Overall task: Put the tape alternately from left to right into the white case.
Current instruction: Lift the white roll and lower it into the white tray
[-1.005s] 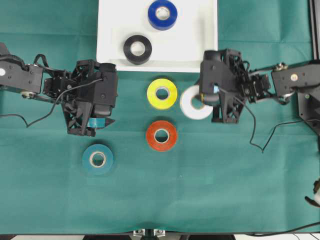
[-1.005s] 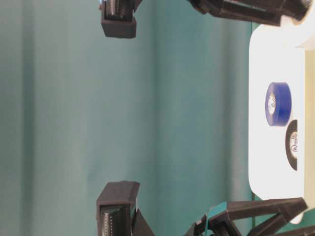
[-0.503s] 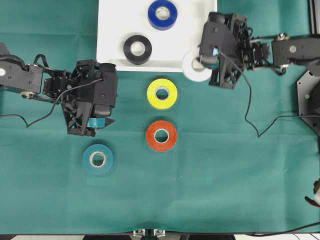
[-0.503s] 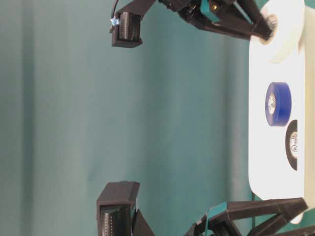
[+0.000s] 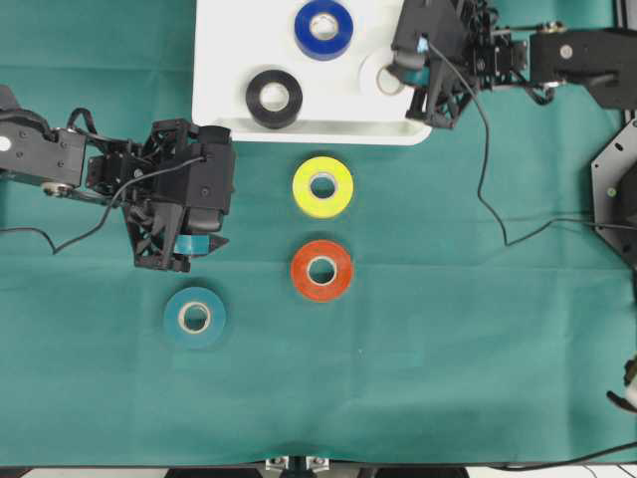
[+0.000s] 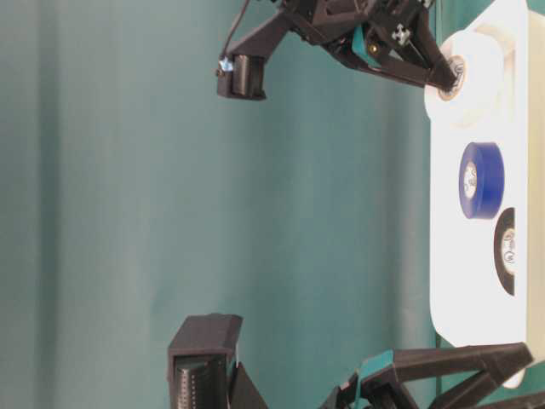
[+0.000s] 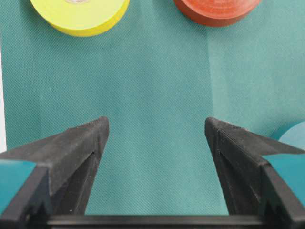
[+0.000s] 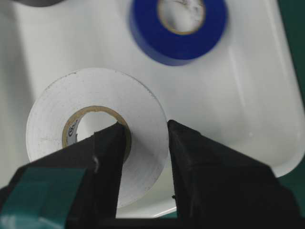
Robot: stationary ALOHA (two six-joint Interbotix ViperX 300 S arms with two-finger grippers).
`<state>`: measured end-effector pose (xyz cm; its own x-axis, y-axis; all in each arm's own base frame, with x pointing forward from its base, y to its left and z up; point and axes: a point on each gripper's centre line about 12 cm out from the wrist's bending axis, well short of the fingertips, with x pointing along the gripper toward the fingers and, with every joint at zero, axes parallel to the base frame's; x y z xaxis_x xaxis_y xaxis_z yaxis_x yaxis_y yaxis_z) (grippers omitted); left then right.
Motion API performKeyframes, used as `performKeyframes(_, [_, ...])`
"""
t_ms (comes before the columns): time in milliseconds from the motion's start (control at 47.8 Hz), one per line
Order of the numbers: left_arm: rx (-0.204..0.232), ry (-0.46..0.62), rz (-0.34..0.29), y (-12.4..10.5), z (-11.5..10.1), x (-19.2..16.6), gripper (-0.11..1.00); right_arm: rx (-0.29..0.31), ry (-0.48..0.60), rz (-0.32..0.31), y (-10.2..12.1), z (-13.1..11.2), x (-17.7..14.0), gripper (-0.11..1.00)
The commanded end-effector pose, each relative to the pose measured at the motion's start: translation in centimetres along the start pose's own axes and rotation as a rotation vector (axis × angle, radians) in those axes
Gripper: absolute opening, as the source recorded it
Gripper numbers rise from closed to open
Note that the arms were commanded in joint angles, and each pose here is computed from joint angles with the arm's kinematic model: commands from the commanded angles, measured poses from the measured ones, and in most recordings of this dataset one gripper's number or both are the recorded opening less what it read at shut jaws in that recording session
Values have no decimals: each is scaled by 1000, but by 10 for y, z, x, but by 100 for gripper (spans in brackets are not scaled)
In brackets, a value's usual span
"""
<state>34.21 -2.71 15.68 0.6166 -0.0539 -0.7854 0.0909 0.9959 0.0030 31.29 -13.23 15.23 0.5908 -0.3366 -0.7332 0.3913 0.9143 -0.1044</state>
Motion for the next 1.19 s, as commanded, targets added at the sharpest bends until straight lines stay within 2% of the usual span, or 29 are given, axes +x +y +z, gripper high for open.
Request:
performKeyframes(0, [1,-11,-2,-1,0,-3,34,2,-40,3,-1,14,-1,27])
performKeyframes(775, [1,-12,-2,-1,1,-2,34,9,-27,3,-1,11,3,28])
performKeyframes(817, [1,-12,-2,-1,1,-2,34,8,-26,2,-1,11,3,34])
performKeyframes(984, [1,-15,-2,-1,2,-3,34,7,-22,2,-1,9,3,83])
performKeyframes(1026, [1,-15,-2,-1,2,-3,34,9,-19,1,-1,8,3,86])
performKeyframes(1173, [1,-17,-2,-1,2,-3,34,10,-17,2,-1,8,3,81])
